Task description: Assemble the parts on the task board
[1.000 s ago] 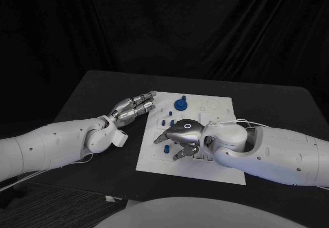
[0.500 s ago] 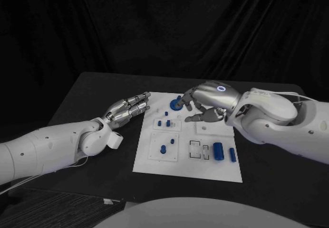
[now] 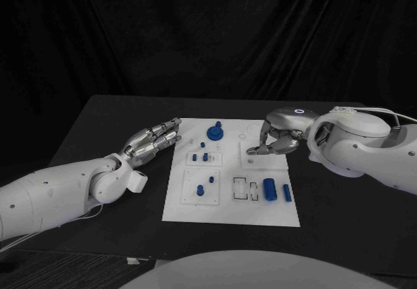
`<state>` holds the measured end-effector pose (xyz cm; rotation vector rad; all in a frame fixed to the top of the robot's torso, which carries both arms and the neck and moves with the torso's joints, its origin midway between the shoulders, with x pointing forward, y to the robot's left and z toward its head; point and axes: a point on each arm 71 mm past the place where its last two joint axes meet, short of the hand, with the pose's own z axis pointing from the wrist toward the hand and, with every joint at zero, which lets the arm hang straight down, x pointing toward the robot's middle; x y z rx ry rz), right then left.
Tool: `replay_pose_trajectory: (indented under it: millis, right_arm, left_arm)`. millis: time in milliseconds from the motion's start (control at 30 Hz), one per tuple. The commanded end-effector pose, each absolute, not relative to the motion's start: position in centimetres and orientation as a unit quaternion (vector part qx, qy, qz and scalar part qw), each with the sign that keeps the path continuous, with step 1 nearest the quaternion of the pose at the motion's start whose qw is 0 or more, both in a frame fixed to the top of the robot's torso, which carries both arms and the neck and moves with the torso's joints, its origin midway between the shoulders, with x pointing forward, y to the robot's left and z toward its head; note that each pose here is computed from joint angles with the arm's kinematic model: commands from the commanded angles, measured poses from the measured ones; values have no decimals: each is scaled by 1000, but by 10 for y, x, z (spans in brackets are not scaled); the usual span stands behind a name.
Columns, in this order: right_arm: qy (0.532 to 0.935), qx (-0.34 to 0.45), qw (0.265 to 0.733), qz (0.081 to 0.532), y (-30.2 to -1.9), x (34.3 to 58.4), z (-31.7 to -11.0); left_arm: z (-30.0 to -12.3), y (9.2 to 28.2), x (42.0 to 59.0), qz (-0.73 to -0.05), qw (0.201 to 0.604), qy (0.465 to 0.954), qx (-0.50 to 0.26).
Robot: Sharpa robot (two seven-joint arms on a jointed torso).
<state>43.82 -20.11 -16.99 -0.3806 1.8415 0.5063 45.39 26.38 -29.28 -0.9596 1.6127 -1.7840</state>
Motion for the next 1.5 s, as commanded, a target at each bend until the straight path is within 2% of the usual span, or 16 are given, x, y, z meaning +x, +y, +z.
replay_pose_trajectory:
  millis: [33, 300, 600, 1033, 1500]
  right_arm:
    - [856, -146, 484, 105, -216, 436, -192]
    - [886, -126, 440, 68, -220, 433, -210]
    - [907, -110, 405, 40, -224, 429, -221]
    - [914, -99, 393, 38, -224, 426, -231]
    - [915, -84, 392, 56, -219, 421, -239]
  left_arm:
    - [-292, 263, 454, -669, 273, 592, -356]
    - [-293, 261, 453, -671, 270, 592, -356]
    - [-293, 262, 453, -670, 270, 592, -357]
    - [-295, 263, 453, -668, 270, 594, -358]
    - [-297, 263, 453, -667, 269, 595, -359]
